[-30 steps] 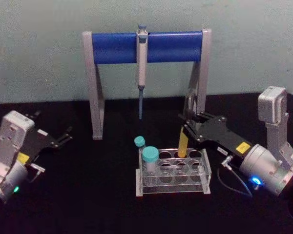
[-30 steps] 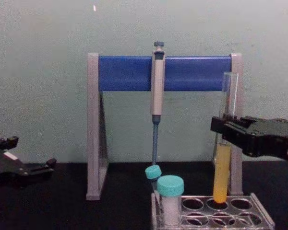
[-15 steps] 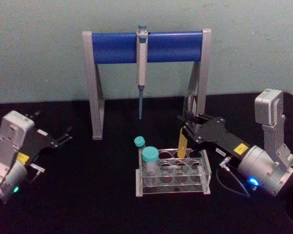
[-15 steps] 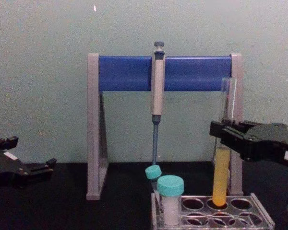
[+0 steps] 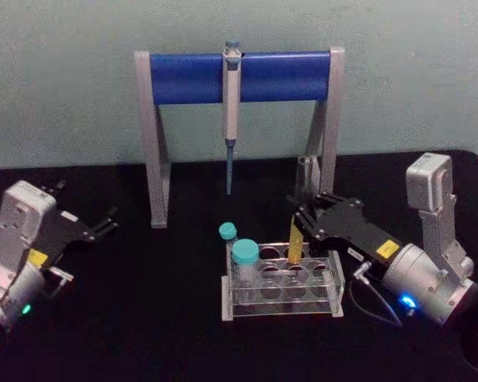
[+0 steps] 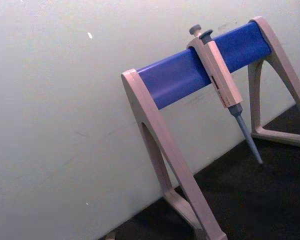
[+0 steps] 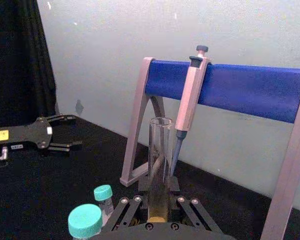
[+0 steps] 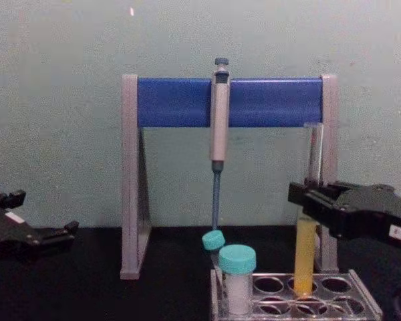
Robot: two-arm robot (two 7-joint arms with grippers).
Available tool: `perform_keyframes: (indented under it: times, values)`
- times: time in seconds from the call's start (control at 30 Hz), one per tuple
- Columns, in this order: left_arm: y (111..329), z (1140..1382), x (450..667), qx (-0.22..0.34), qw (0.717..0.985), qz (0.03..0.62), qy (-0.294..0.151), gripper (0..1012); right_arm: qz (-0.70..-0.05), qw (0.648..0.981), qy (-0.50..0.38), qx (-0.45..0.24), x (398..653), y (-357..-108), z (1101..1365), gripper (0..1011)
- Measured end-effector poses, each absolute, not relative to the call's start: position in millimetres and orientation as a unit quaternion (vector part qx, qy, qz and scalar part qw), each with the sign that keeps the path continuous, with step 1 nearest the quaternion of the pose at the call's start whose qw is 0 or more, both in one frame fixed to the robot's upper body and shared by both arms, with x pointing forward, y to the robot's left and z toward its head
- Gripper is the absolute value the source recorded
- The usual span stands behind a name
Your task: Pick up the test tube from the test tube rack, shake it, then place it back into the test tube rack.
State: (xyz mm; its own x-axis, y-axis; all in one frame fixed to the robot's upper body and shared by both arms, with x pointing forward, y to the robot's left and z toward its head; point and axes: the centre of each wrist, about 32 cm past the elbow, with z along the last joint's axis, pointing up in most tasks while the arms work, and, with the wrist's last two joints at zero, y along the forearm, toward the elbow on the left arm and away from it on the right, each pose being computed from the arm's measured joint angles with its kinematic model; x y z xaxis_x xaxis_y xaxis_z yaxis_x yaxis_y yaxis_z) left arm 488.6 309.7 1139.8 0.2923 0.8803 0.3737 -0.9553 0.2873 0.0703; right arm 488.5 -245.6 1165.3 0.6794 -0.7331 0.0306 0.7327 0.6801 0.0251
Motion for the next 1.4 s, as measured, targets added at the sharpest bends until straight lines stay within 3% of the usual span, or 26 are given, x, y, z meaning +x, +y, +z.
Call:
perform_keyframes:
  times: [1.4]
  values:
    - [309.7,1139.8,488.6,0.141,0.791,0.580,-0.132,1010,-0.410,0.912,0.003,-0.015,484.0,-244.7,1139.2,229]
